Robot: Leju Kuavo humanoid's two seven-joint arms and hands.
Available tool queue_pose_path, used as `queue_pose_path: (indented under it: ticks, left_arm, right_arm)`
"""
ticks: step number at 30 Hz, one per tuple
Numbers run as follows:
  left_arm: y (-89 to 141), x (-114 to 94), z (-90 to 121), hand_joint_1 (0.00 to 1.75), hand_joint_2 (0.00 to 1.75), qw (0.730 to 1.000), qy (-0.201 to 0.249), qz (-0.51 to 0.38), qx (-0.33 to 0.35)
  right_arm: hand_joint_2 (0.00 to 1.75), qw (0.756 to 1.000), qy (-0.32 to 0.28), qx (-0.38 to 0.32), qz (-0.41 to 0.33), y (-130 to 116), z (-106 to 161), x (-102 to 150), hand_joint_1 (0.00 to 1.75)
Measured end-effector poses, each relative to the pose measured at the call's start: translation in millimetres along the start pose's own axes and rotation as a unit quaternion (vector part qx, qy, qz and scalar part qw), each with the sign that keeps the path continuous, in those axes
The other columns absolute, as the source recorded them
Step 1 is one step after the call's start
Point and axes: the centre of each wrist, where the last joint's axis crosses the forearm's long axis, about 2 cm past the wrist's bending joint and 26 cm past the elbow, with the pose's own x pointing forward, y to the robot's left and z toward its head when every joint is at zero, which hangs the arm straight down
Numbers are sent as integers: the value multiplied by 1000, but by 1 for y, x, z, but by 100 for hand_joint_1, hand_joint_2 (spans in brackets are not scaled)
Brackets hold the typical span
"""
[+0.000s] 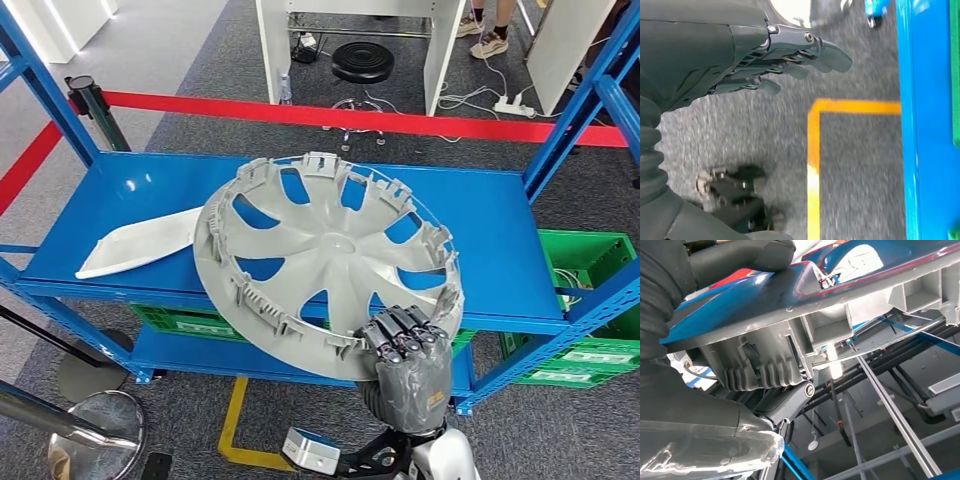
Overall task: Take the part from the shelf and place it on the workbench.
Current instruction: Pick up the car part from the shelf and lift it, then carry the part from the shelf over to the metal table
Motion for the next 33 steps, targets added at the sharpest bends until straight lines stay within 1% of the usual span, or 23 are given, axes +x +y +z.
queue_pose_path:
  ticks: [15, 27, 33]
  left_arm:
    - [-14, 3, -1, 0, 175, 1000, -3, 2, -16]
    - [-21, 13, -9, 0, 175, 999, -15, -16, -38]
    - [-23, 16, -11, 0, 175, 998, -18, -27, -48]
  right_arm:
    - [175, 1000, -2, 4, 0, -5, 6, 4, 175]
    - [175, 1000, 3, -4, 6, -15, 7, 8, 175]
    - [175, 1000, 0, 2, 6, -18, 13, 8, 175]
